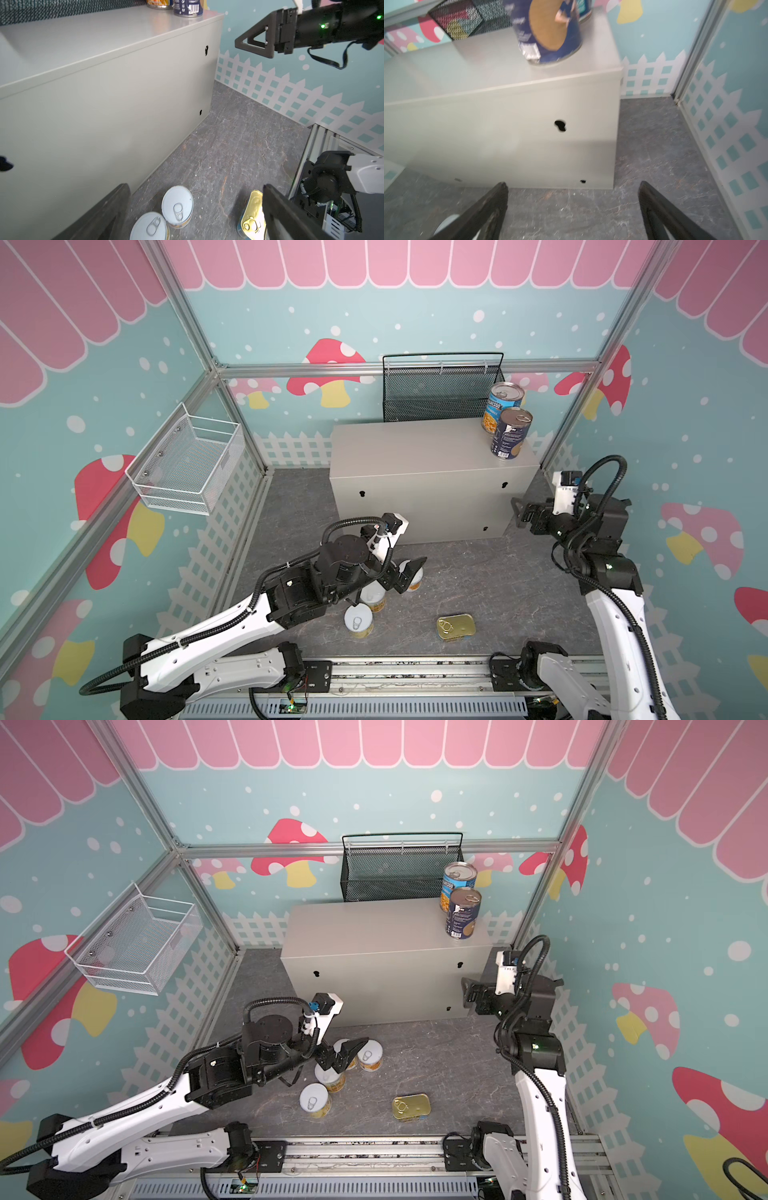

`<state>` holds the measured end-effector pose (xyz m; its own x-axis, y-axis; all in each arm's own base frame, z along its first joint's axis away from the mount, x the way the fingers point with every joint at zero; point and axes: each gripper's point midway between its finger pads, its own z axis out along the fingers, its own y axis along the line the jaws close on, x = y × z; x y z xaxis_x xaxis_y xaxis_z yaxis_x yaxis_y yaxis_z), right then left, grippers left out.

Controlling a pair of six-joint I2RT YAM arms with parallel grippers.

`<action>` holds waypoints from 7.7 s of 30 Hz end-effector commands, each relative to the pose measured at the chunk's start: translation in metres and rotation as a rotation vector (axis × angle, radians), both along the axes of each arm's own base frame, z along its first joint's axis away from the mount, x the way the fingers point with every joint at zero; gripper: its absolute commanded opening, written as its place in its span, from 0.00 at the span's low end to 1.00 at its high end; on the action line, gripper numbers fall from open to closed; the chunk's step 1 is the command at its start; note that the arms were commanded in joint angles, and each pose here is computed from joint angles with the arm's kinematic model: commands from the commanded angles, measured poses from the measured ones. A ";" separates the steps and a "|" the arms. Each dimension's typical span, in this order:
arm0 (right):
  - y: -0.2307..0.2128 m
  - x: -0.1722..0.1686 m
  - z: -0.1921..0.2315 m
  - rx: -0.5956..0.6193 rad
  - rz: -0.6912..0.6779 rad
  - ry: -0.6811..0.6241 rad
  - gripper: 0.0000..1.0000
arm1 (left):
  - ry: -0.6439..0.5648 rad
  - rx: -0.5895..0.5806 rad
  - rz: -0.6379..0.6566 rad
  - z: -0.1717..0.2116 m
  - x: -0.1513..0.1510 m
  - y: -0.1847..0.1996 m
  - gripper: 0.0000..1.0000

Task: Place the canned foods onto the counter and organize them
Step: 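Lower the right gripper toward the floor cans while left gripper descends over them, then grasp the tall peach can with the right gripper and lift it, then hold the peach can up to the left gripper and close the left gripper on it, then carry the peach can toward the cabinet top with the left gripper while right gripper withdraws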

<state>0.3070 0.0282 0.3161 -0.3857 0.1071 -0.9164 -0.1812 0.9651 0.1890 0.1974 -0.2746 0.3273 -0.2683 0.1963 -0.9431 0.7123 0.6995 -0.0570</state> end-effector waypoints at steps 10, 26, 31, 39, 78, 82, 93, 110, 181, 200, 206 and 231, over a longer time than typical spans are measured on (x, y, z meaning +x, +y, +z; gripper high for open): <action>0.092 -0.045 -0.113 0.019 0.330 0.165 0.99 | 0.224 0.066 0.410 -0.084 -0.003 0.098 0.99; 0.197 -0.082 -0.200 -0.107 0.623 0.268 0.99 | 0.585 0.312 0.501 -0.204 0.001 0.078 0.99; 0.196 -0.082 -0.211 -0.154 0.611 0.286 0.99 | 0.630 0.359 0.506 -0.222 0.005 0.075 0.98; 0.194 -0.082 -0.209 -0.144 0.600 0.266 0.99 | 0.701 0.411 0.500 -0.243 -0.002 0.077 0.96; 0.268 -0.135 -0.140 -0.101 1.028 -0.184 0.99 | 0.543 0.266 -0.003 -0.092 -0.030 0.042 0.41; 0.275 -0.141 -0.128 -0.100 1.049 -0.229 0.99 | 0.542 0.250 -0.071 -0.082 -0.038 0.036 0.41; 0.299 -0.161 -0.114 -0.059 1.157 -0.294 0.99 | 0.535 0.210 -0.153 -0.071 -0.046 0.025 0.41; 0.321 -0.178 -0.112 0.007 1.267 -0.304 0.89 | 0.485 0.147 -0.194 -0.050 -0.044 0.016 0.41; 0.301 -0.185 0.005 0.323 1.196 -0.383 0.57 | 0.326 -0.049 -0.360 -0.007 -0.058 -0.002 0.95; 0.299 -0.182 0.000 0.315 1.176 -0.380 0.62 | 0.315 -0.065 -0.359 -0.002 -0.049 -0.012 0.61; 0.299 -0.174 0.000 0.280 1.130 -0.367 0.83 | 0.281 -0.075 -0.329 0.009 -0.043 -0.011 0.47; 0.132 -0.090 0.054 -0.218 0.228 -0.285 0.99 | -0.096 -0.107 -0.113 0.143 0.072 -0.038 0.37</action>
